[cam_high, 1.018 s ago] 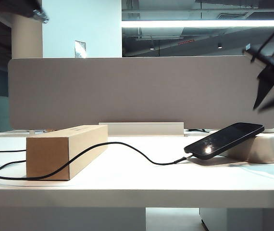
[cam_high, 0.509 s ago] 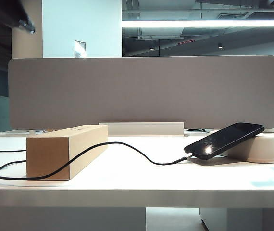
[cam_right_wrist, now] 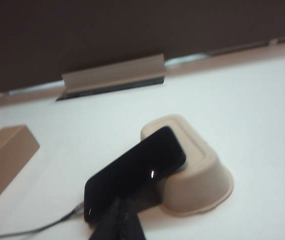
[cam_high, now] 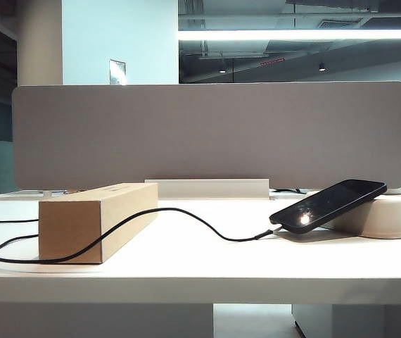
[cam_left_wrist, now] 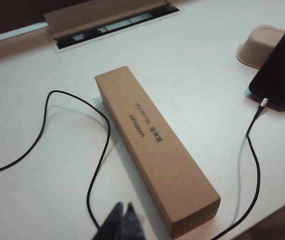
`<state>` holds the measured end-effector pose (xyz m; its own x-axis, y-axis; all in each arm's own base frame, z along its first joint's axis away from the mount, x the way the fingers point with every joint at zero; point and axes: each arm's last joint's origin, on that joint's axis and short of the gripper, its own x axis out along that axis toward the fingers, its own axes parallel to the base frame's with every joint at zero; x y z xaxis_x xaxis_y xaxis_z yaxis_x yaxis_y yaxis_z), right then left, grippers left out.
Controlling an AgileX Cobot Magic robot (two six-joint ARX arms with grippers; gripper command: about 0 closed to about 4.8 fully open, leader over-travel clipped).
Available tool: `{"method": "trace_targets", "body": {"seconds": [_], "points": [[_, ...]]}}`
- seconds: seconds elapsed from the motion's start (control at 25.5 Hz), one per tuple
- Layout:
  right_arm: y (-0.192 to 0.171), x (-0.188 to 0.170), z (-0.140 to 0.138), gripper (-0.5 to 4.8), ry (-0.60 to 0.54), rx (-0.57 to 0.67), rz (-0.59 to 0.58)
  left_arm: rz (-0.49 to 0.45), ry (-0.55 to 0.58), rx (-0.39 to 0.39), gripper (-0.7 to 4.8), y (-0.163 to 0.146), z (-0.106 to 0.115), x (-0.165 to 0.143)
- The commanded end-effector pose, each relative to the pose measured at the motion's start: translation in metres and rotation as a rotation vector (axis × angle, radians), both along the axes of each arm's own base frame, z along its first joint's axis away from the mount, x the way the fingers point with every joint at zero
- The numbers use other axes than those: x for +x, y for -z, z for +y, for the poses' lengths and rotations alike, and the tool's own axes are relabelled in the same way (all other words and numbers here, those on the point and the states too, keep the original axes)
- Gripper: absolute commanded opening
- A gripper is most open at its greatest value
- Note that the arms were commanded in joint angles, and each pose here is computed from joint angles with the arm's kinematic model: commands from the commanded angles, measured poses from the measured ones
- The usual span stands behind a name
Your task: Pick up the charging cable and the phone, plug the charging cable into the charging port on the phone, and finally place them back on the table.
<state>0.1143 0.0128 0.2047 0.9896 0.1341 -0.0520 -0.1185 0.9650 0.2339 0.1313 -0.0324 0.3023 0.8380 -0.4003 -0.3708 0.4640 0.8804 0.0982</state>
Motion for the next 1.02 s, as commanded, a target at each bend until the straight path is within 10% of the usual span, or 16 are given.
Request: {"method": "trace_targets", "body": {"seconds": [0.04,1.02], "points": [[0.004,-0.012,-0.003,-0.06,0.054,-0.033,-0.100,-0.041,-0.008,-0.008,-0.06,-0.005,0.002,-0.009],[0.034,-0.017,-0.021,-0.06,0.248,-0.131,-0.119,-0.100,-0.016,-0.033,-0.06,-0.012,0.007,-0.033]]}}
